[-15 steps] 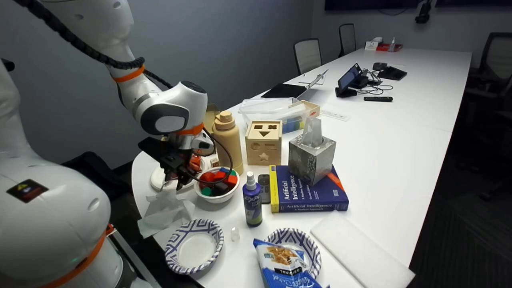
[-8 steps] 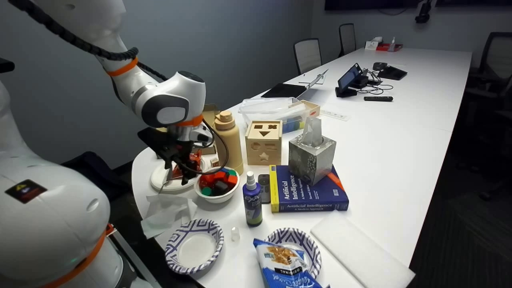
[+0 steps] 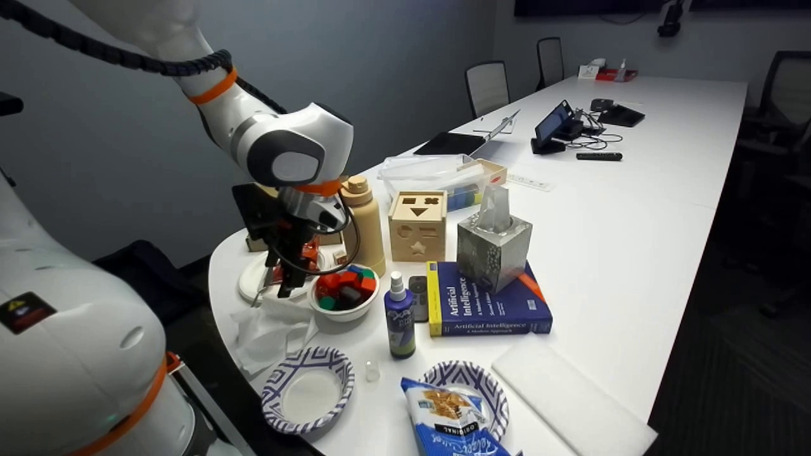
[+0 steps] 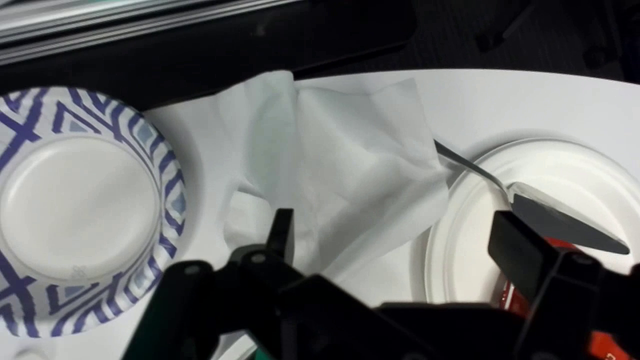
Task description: Grab the tissue and wipe the table
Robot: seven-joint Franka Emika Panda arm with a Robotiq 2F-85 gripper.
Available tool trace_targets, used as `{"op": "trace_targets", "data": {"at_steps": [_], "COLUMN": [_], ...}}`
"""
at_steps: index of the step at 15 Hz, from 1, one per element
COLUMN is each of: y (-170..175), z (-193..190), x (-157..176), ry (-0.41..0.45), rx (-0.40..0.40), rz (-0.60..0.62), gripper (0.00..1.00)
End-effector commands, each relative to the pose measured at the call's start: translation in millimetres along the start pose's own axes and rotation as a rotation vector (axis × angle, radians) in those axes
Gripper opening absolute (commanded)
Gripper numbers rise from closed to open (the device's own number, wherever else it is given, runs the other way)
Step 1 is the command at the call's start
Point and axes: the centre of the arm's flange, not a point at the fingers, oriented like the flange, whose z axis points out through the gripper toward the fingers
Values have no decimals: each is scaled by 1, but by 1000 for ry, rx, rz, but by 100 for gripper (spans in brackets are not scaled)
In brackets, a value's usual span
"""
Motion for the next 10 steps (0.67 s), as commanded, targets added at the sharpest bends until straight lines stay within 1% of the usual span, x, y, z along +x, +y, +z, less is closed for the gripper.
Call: {"op": "trace_targets", "data": {"at_steps": [1, 4, 7, 10], "y": [55, 67, 68, 58], "z": [-9, -8, 5, 20], "x": [-57, -66, -75, -83], "ry": [-52, -140, -228, -296], "rx": [-15, -14, 20, 70], "rz": [118, 172, 157, 132], "gripper": [100, 100, 100, 100]}}
